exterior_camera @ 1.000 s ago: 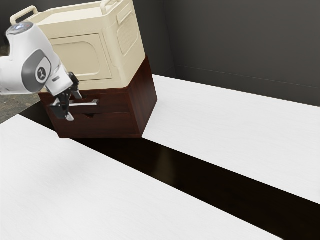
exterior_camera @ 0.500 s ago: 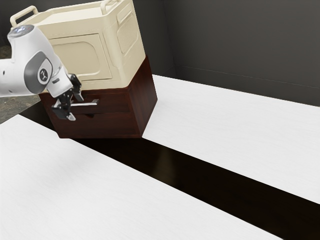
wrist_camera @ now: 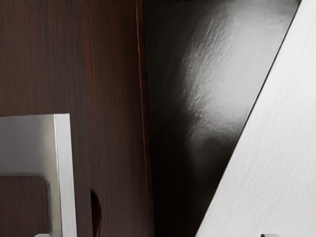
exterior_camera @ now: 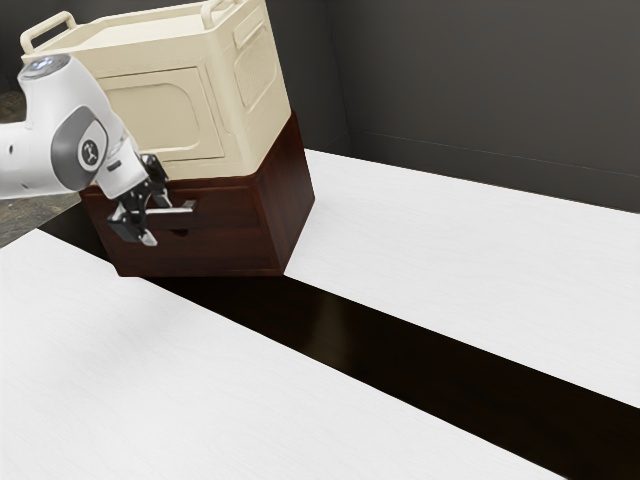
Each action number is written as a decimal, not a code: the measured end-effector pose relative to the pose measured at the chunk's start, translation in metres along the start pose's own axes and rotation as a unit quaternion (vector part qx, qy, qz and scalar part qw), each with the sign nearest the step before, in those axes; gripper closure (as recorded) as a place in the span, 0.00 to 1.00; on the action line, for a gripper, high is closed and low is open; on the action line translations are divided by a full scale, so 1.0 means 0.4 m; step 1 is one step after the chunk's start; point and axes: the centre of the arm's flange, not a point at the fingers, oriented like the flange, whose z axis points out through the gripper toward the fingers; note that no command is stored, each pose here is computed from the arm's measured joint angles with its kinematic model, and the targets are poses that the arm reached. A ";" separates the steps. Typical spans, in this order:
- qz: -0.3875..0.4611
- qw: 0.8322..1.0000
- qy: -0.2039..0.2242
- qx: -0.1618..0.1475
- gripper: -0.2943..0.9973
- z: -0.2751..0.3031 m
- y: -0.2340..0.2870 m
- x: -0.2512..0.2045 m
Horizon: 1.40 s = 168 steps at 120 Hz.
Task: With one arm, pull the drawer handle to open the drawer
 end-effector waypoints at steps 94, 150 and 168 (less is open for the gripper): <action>-0.046 0.998 0.025 -0.042 0.36 -0.036 0.139 0.025; -0.076 0.996 0.027 -0.048 0.58 -0.118 0.276 0.031; -0.077 0.996 0.017 -0.049 0.52 -0.139 0.330 0.048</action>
